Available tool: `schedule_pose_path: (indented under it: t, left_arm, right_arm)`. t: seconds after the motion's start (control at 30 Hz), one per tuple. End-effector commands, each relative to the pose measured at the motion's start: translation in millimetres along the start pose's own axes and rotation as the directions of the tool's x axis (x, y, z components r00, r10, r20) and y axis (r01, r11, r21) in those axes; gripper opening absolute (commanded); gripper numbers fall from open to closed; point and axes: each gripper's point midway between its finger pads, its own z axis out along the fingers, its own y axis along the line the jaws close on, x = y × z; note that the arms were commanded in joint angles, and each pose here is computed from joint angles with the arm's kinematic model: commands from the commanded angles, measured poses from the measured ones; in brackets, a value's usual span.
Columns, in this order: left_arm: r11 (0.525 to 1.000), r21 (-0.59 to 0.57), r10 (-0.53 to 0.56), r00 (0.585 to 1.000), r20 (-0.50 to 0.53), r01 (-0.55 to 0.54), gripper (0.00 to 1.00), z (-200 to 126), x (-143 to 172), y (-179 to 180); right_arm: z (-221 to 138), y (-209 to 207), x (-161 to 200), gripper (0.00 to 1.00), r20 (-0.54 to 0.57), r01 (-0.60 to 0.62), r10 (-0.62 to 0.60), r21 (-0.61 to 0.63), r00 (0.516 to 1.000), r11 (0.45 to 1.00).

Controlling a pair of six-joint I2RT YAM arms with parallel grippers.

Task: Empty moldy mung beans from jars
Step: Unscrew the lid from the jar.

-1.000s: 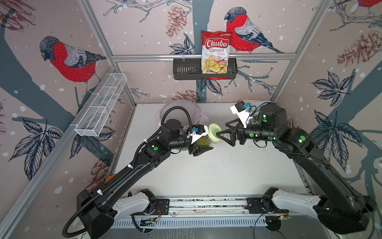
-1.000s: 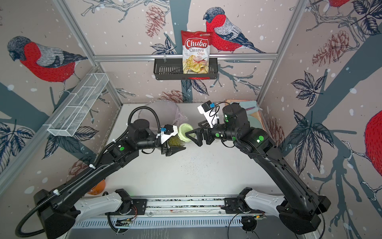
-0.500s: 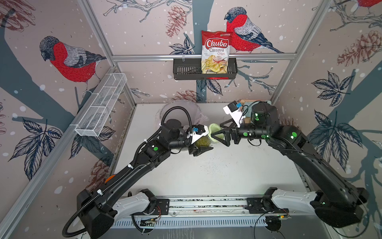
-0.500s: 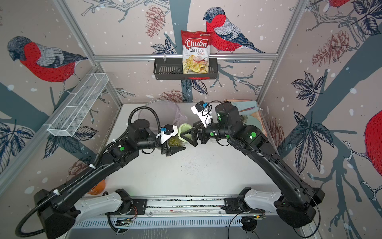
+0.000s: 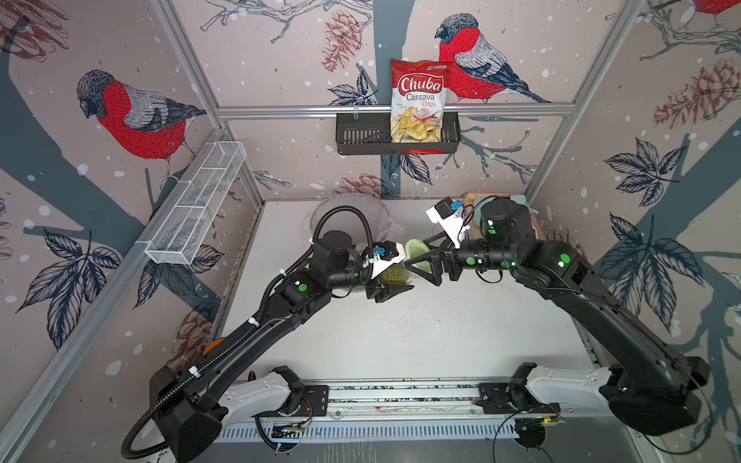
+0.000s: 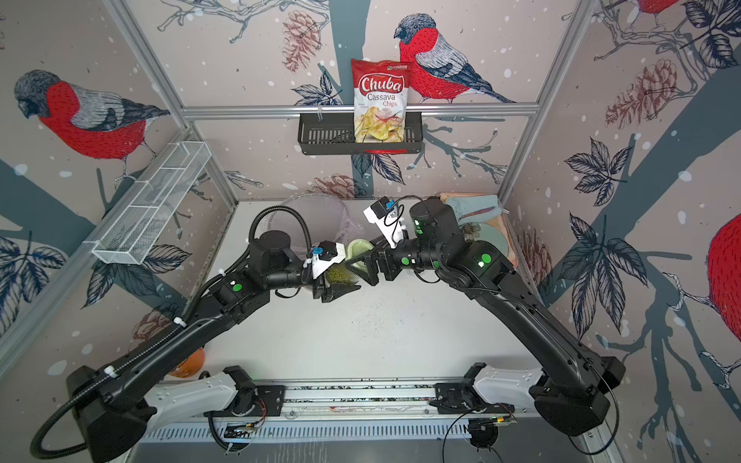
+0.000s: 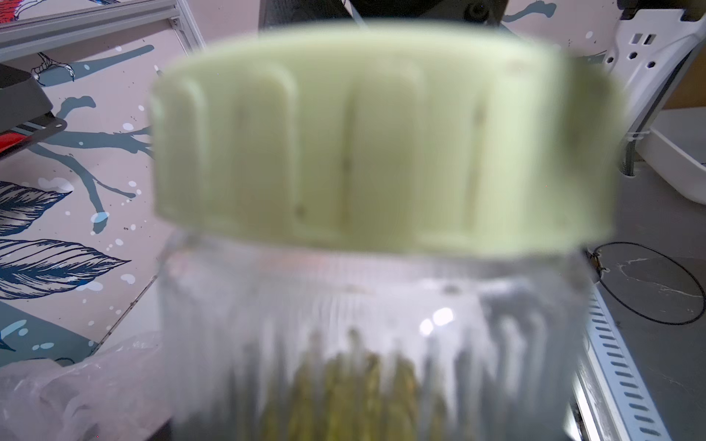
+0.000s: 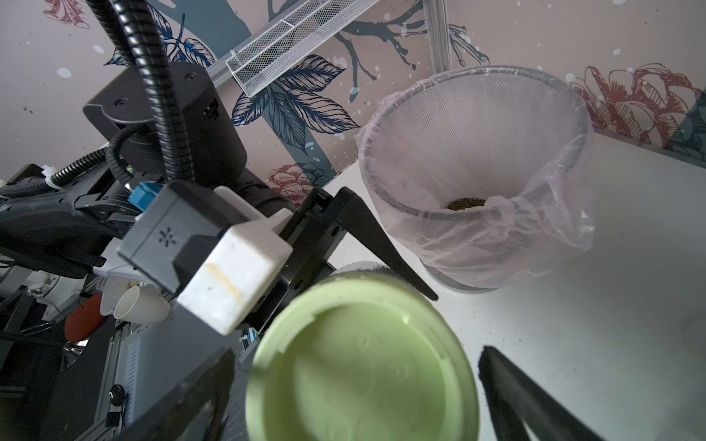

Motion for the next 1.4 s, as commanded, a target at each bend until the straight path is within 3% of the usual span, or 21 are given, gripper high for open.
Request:
schedule_pose_path:
  t: [0.0,0.7,1.1,1.37]
  left_arm:
    - [0.998,-0.013,0.057,0.994,0.090,-0.056,0.00,-3.4,-25.8,4.0]
    - [0.998,-0.016,0.059,0.994,0.090,-0.058,0.00,-4.1,-26.1,4.1]
    - [0.998,-0.017,0.060,0.994,0.090,-0.058,0.00,-4.1,-25.4,4.1]
    - [0.998,-0.016,0.060,0.994,0.091,-0.059,0.00,-4.6,-25.6,3.3]
  right_arm:
    - [-1.5,0.6,-2.9,0.99,0.010,0.024,-0.024,0.012,1.000,1.000]
    - [-4.9,1.2,-0.5,0.96,0.006,0.034,-0.034,0.023,0.999,0.999]
    - [-3.2,4.6,3.0,0.76,-0.011,0.036,-0.036,0.008,0.999,0.999]
    - [-8.1,7.9,3.6,0.71,-0.003,0.048,-0.048,0.001,0.999,0.999]
